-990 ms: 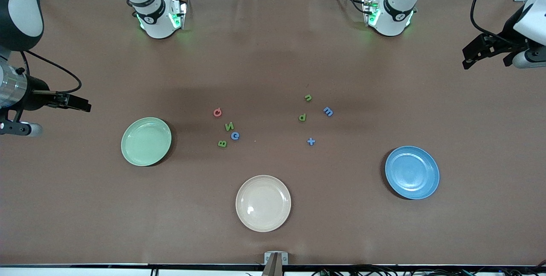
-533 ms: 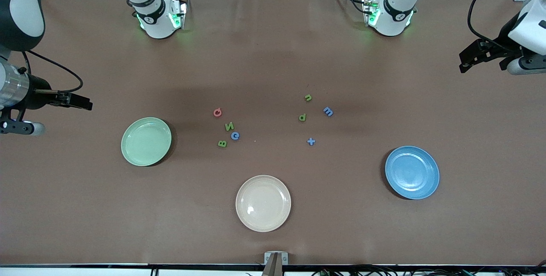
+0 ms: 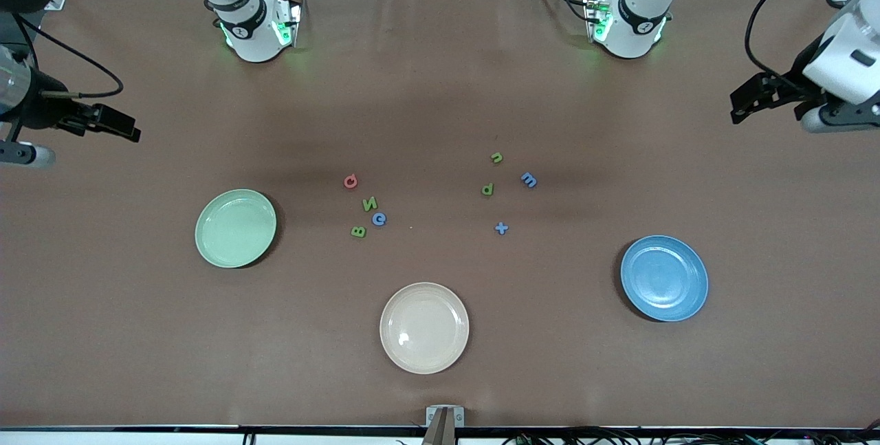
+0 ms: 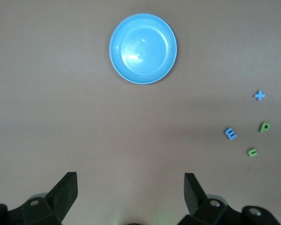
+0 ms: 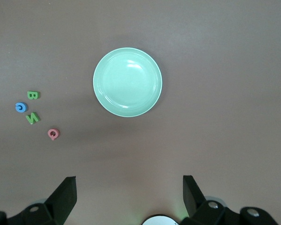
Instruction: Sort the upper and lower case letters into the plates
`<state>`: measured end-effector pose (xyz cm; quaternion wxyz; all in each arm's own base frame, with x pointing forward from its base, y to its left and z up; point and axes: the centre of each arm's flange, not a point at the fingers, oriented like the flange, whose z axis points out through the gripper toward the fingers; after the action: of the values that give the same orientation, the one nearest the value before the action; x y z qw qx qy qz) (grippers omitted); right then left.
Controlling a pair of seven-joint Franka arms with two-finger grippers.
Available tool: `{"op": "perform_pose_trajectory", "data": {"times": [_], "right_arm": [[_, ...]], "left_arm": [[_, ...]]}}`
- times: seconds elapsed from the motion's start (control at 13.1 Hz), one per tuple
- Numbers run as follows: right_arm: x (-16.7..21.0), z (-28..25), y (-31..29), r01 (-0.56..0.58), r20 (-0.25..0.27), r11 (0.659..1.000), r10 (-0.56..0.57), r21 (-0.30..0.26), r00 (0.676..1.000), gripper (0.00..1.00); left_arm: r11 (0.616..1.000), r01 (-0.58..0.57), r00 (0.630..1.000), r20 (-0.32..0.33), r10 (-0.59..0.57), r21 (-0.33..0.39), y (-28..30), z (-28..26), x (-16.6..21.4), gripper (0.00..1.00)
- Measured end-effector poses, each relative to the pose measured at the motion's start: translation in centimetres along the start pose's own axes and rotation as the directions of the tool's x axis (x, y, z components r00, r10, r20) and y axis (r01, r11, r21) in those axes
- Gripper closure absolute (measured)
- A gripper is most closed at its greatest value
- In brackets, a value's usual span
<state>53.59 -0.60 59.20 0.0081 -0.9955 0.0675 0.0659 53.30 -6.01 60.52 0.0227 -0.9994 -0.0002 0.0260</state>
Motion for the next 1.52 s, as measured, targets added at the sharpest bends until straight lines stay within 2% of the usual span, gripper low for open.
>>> {"op": "perform_pose_trajectory", "data": {"times": [0.3, 0.61, 0.99, 1.29, 1.45, 1.52], "right_arm": [[-1.3, -1.0, 0.3, -0.002, -0.024, 1.000, 0.002, 0.005, 1.000, 0.00], [-2.0, -1.8, 0.4, -0.003, -0.043, 1.000, 0.003, 0.007, 0.999, 0.00], [-2.4, -2.0, 0.1, 0.003, -0.051, 1.000, -0.003, 0.006, 0.999, 0.00], [-2.4, -2.0, 0.0, 0.006, -0.053, 1.000, -0.005, 0.006, 0.999, 0.00], [-2.3, -2.1, -0.1, 0.007, -0.059, 1.000, -0.007, 0.006, 0.998, 0.00], [-2.3, -2.1, -0.2, 0.008, -0.065, 1.000, -0.008, 0.007, 0.998, 0.00]], "left_arm": [[0.999, -0.031, 0.999, -0.025, 0.030, -0.010, 5.1, 6.6, 2.0, 0.00], [0.997, 0.074, 0.997, -0.013, -0.075, -0.027, 12.6, 14.5, 1.3, 0.00], [0.979, 0.190, 0.981, -0.016, -0.191, -0.081, 18.0, 24.7, -1.1, 0.00], [0.945, 0.304, 0.952, 0.009, -0.305, -0.119, 21.7, 30.9, -4.4, 0.00], [0.915, 0.390, 0.921, 0.033, -0.389, -0.105, 23.7, 33.3, -5.7, 0.04], [0.898, 0.429, 0.903, 0.040, -0.427, -0.095, 24.2, 34.4, -5.9, 0.10]]}}
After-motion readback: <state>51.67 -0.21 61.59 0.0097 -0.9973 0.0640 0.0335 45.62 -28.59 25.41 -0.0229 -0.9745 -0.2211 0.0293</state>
